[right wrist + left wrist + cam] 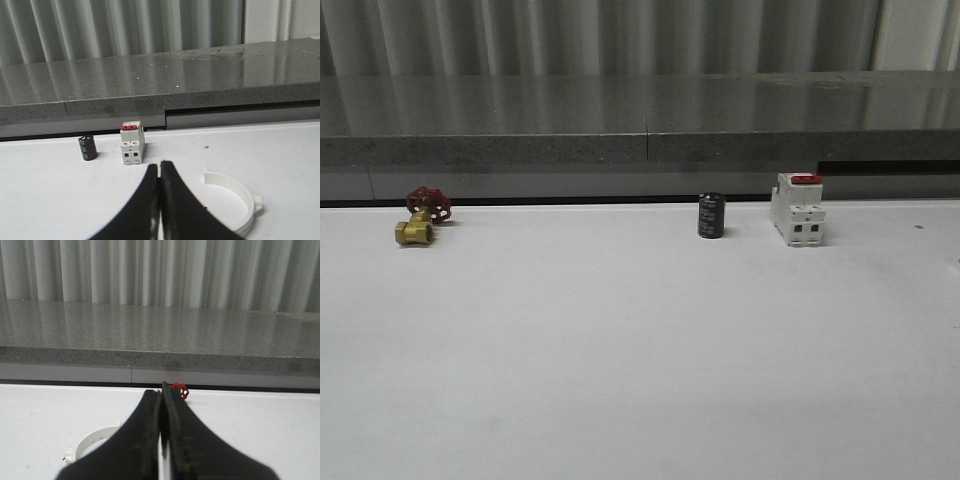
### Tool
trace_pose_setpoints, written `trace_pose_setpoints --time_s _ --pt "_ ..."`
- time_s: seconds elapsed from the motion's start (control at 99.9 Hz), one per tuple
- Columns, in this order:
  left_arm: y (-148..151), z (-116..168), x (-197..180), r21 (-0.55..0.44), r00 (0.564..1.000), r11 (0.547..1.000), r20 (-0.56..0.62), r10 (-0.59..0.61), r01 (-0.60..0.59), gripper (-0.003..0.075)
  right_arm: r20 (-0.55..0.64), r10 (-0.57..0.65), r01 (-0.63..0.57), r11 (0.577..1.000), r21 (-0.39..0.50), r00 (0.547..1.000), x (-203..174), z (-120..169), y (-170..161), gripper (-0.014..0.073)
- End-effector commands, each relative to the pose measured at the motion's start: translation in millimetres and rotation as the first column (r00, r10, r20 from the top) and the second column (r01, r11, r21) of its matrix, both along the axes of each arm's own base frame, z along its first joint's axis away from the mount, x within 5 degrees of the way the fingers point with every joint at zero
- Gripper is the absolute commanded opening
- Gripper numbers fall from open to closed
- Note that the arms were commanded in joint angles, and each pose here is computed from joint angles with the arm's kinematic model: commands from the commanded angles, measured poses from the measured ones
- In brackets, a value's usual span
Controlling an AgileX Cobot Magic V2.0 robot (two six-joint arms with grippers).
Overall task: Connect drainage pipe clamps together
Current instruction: 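Move the left gripper down over the white semicircular clamp half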
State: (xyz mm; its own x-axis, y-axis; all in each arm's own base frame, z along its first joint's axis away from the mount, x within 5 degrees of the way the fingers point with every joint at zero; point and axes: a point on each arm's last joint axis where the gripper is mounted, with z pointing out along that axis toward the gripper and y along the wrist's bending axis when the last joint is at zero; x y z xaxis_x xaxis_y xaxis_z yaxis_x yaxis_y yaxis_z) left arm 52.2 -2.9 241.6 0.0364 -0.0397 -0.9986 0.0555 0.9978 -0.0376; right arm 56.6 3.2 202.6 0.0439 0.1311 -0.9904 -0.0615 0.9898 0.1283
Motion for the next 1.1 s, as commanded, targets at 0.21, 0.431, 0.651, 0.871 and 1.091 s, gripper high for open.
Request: trace_pose_setpoints --time_s 0.21,0.431,0.651,0.871,1.091 --pt "-1.3 89.2 20.5 0.017 0.959 1.000 -0.285 0.000 0.005 -0.0021 0.124 -0.011 0.011 1.000 0.000 0.992 -3.5 14.9 -0.9 -0.0067" --pt "-4.9 107.0 50.2 -0.008 0.880 1.000 -0.475 -0.021 0.020 -0.0021 0.124 -0.011 0.011 1.000 0.000 0.992 -3.5 14.9 -0.9 -0.0067" --pt "-6.9 99.5 67.9 -0.024 0.840 0.999 -0.542 -0.032 0.022 -0.0021 0.124 -0.011 0.011 1.000 0.000 0.992 -3.5 14.9 -0.9 -0.0067" --pt "-7.3 94.7 72.4 -0.022 0.813 0.999 -0.581 -0.031 0.022 -0.0021 0.124 -0.011 0.011 1.000 0.000 0.992 -3.5 14.9 -0.9 -0.0067" --pt "-7.6 87.7 76.8 -0.020 0.776 1.000 -0.631 -0.031 0.023 0.0042 0.124 -0.011 0.011 1.000 0.000 0.992 -3.5 14.9 -0.9 -0.0067"
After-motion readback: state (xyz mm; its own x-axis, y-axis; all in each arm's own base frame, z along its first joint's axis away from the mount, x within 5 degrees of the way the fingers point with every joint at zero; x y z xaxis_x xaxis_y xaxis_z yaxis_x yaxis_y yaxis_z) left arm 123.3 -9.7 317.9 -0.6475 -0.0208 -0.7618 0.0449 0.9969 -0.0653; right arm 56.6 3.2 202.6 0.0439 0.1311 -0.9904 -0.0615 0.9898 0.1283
